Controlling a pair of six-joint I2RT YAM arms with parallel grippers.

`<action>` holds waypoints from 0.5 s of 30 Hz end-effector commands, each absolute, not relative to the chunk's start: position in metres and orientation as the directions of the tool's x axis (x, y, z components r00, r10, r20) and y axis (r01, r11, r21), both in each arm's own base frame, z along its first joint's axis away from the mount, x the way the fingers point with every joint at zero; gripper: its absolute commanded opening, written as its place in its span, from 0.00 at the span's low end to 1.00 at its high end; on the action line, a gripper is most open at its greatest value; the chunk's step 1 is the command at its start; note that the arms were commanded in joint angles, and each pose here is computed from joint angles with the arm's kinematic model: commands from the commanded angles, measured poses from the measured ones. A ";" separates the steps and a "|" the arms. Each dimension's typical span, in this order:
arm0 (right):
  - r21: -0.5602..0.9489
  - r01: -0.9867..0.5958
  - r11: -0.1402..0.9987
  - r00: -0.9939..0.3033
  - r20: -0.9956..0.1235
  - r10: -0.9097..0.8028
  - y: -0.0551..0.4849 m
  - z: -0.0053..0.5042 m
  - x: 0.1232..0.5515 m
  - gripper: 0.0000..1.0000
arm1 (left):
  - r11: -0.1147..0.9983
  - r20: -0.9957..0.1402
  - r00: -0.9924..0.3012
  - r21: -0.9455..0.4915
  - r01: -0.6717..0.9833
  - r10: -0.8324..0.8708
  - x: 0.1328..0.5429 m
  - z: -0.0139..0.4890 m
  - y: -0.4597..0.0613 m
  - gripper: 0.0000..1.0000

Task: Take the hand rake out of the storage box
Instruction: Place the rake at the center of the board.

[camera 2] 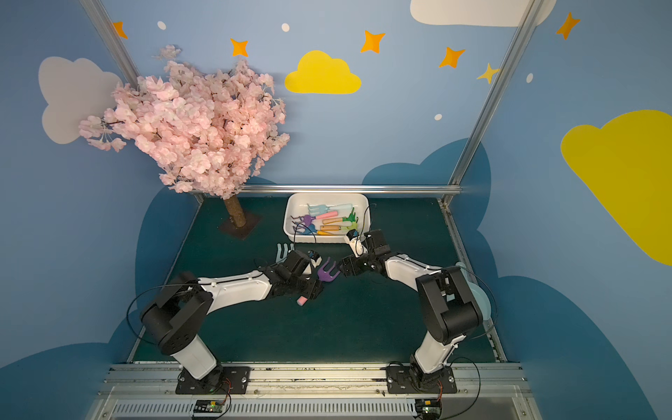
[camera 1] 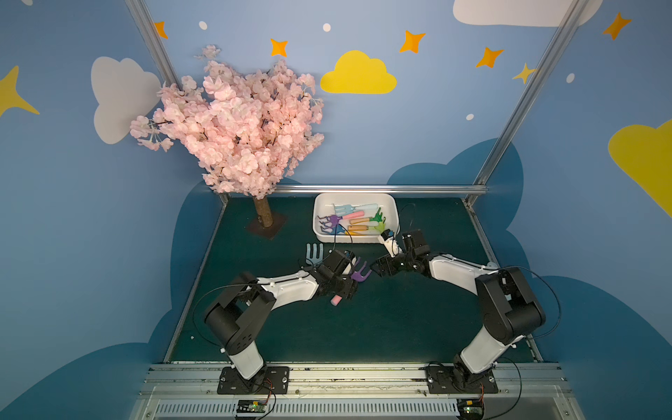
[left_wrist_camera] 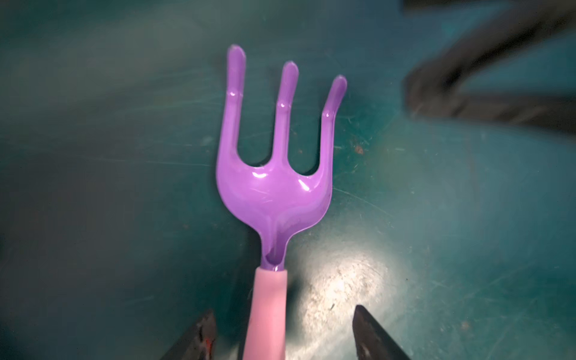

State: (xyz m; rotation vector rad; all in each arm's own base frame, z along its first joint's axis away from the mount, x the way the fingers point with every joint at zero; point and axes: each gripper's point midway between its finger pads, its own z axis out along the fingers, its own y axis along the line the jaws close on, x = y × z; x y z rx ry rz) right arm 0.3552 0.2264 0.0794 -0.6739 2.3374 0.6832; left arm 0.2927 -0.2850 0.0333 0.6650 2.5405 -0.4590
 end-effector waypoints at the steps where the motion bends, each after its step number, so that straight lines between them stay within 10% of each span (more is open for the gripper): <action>1: 0.336 -0.524 0.782 -0.696 -0.699 -0.166 0.210 0.098 0.365 0.92 | 0.841 -0.444 -0.781 -0.102 0.531 0.439 0.287 0.015 -0.276 0.61; 15: 0.479 -0.390 0.786 -0.719 -0.692 0.065 0.151 0.105 0.368 0.92 | 0.886 -0.366 -0.814 0.069 0.459 0.451 0.290 0.000 -0.260 0.08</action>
